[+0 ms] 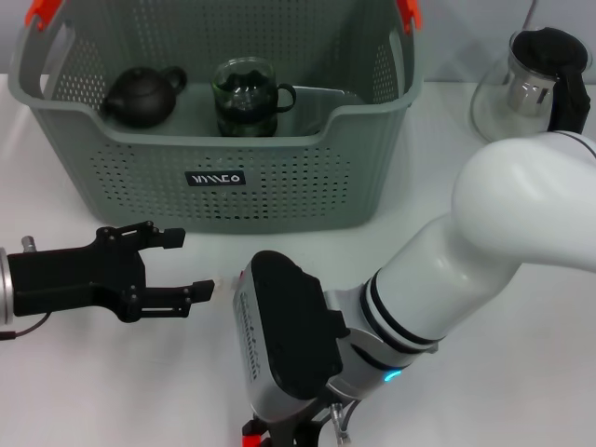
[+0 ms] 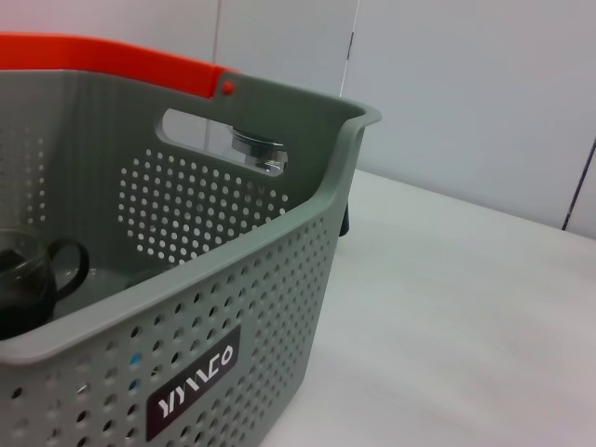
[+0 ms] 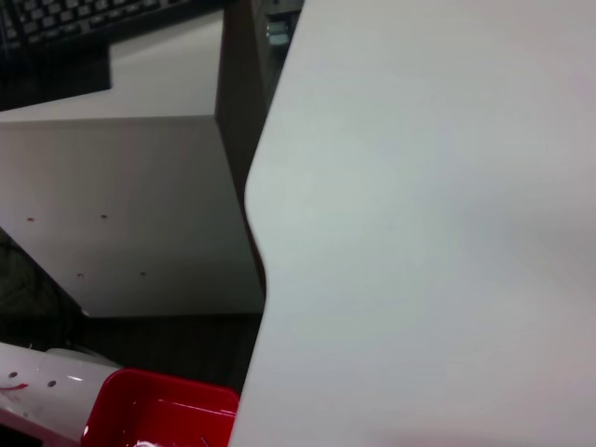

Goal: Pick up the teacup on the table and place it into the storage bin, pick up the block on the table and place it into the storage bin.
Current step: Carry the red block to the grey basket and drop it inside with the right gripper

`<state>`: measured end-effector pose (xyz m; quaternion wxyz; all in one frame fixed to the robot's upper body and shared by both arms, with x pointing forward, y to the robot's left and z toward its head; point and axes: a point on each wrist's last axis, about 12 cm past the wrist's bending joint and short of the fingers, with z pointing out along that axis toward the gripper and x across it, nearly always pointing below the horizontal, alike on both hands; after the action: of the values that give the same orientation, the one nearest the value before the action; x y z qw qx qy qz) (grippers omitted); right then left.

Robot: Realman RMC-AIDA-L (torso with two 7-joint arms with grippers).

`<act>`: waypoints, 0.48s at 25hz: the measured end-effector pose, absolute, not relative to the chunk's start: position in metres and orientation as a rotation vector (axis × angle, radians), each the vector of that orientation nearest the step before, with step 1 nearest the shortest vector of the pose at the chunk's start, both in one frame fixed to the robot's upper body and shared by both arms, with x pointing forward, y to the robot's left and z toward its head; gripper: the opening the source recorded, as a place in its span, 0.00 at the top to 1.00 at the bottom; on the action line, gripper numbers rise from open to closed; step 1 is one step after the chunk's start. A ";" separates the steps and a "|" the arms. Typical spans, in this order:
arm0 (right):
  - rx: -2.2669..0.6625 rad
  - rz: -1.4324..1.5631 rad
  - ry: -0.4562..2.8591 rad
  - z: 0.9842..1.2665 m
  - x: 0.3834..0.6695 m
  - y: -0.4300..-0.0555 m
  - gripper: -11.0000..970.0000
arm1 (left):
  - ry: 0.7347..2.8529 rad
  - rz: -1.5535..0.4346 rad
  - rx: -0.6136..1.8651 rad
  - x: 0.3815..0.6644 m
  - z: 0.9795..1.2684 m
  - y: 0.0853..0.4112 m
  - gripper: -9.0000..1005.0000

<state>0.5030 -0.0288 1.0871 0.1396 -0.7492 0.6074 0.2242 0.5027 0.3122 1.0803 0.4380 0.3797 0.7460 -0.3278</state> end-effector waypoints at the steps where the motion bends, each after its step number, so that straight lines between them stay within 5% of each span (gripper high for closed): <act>1: -2.163 0.647 1.758 1.087 0.504 -0.029 0.79 | 1.855 -0.814 0.944 0.503 1.080 0.312 0.12; 12: -2.138 0.634 1.791 1.087 0.512 -0.033 0.79 | 1.852 -0.814 0.948 0.503 1.081 0.312 0.12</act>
<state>0.5118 -0.0327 1.0870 0.1403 -0.7400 0.6201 0.2194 0.5034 0.3121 1.0812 0.4383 0.3813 0.7451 -0.3277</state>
